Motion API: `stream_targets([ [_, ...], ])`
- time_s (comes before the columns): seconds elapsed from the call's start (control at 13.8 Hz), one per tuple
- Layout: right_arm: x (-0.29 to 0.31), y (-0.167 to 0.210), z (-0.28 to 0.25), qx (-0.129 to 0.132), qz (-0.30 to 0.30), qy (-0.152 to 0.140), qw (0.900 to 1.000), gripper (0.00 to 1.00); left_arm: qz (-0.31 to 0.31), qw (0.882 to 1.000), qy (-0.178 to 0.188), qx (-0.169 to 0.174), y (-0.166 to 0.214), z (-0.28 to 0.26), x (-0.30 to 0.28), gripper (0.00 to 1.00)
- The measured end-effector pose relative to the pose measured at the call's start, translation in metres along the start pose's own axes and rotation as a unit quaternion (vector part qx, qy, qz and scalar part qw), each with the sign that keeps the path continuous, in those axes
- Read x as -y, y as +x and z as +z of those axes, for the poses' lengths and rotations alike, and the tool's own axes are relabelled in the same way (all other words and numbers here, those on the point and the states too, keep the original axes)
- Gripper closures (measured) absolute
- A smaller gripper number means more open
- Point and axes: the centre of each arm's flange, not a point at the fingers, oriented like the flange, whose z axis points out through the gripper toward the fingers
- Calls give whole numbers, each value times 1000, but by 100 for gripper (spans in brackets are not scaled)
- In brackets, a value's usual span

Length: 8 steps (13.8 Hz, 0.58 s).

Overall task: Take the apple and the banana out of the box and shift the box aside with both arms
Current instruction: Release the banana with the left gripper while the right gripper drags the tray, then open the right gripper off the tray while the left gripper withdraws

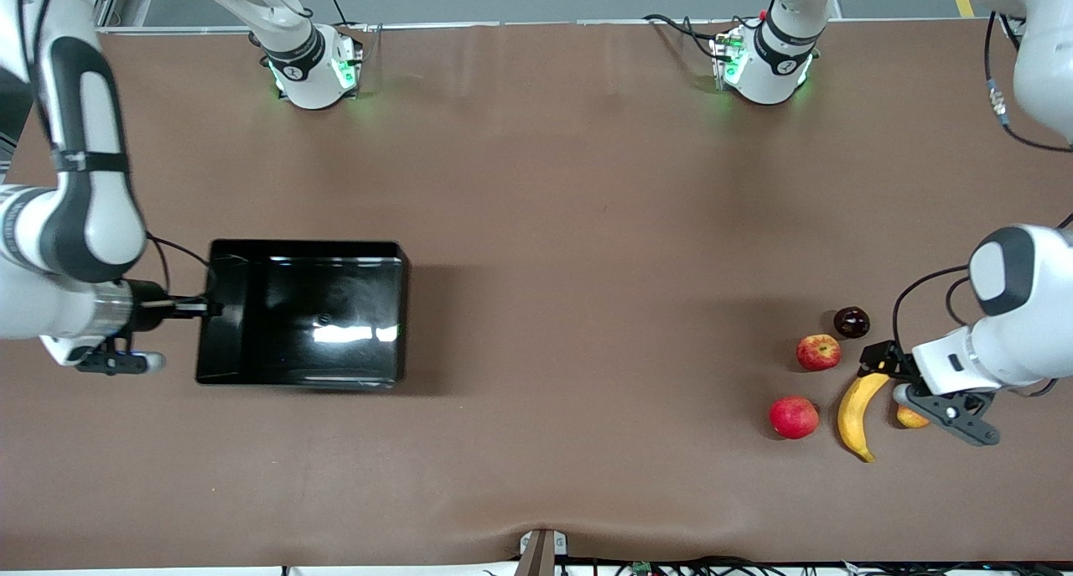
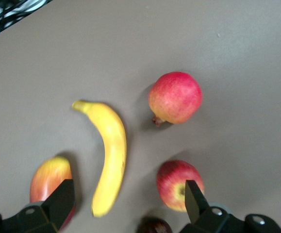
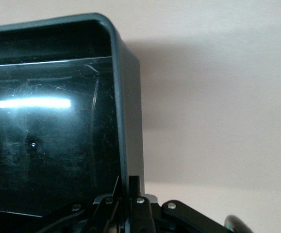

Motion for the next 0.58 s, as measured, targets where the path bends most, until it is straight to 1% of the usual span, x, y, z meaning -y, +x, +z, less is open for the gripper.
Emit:
stream_targets([
  [0.22, -67, -13, 14, -16, -13, 2, 1000, 94, -43, 999, 16, 27, -5, -45, -18, 0],
  [0.43, -109, -27, 44, -27, -20, -1, 999, 94, -81, 996, 15, 35, -9, -82, -34, 0],
  [0.58, -124, -33, 61, -32, -16, -5, 999, 94, -103, 994, 18, 38, -14, -112, -47, 0],
])
